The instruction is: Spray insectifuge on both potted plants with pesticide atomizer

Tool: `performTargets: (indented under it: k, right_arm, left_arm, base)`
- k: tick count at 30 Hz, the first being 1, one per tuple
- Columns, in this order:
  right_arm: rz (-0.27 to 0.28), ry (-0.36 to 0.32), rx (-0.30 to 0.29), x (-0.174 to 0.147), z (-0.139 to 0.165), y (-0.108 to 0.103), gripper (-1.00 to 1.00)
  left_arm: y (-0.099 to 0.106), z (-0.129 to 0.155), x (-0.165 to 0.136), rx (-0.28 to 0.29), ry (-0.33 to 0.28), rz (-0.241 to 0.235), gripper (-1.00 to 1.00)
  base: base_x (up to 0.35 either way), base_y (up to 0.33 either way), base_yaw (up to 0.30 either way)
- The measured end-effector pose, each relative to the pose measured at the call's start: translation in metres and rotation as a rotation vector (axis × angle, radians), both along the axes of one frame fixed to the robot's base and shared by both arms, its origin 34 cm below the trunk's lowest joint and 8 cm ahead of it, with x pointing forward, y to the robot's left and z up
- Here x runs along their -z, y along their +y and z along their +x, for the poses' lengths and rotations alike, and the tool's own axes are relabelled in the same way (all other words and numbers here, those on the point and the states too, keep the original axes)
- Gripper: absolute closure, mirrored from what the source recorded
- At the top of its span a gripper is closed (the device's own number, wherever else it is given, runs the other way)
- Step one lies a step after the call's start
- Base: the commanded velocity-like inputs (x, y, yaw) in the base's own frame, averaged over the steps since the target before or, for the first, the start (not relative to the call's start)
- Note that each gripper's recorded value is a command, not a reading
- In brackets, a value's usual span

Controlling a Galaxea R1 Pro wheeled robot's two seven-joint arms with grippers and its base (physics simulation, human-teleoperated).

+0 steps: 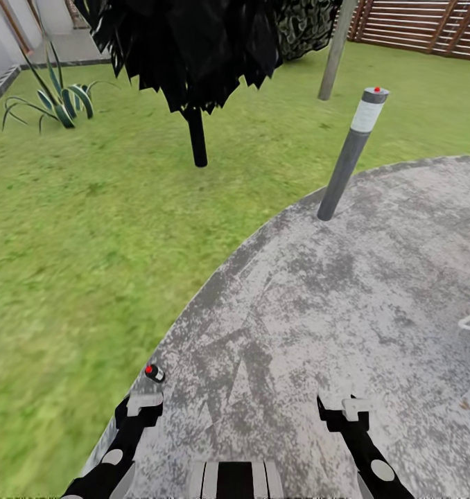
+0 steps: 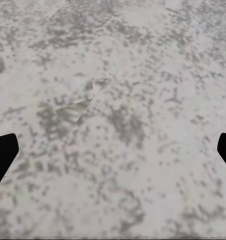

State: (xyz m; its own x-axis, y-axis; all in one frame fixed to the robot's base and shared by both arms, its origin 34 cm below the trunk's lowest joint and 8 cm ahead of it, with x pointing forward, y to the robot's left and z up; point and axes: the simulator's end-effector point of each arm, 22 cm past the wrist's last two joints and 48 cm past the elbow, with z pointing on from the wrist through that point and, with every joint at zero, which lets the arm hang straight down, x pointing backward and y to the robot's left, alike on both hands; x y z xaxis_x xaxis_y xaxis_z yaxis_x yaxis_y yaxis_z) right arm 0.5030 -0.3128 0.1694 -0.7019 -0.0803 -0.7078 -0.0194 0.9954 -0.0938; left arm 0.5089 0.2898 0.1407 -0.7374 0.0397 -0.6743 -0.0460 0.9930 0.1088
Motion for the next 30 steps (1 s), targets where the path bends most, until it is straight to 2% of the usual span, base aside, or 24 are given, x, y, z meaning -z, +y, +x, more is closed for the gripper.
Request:
performTargets:
  k: [5, 13, 20, 30]
  right_arm:
    - [0.000, 0.026, -0.002, 0.011, -0.009, 0.001, -1.00]
    - [0.000, 0.029, -0.009, 0.012, -0.010, 0.002, -1.00]
    - [-0.001, 0.028, -0.009, 0.011, -0.010, 0.001, -1.00]
    - [0.001, 0.027, -0.008, 0.011, -0.009, 0.002, -1.00]
  left_arm:
    - [0.001, -0.009, 0.011, -0.002, 0.024, 0.001, -1.00]
    - [0.001, -0.011, 0.012, -0.003, 0.029, 0.001, -1.00]
    - [0.002, -0.012, 0.012, -0.002, 0.031, 0.002, -1.00]
    - [0.002, -0.012, 0.012, -0.003, 0.031, 0.002, -1.00]
  base:
    - [0.000, 0.000, 0.000]
    - [0.003, 0.000, 0.000]
    - [0.189, 0.000, 0.000]
    - [0.037, 0.000, 0.000]
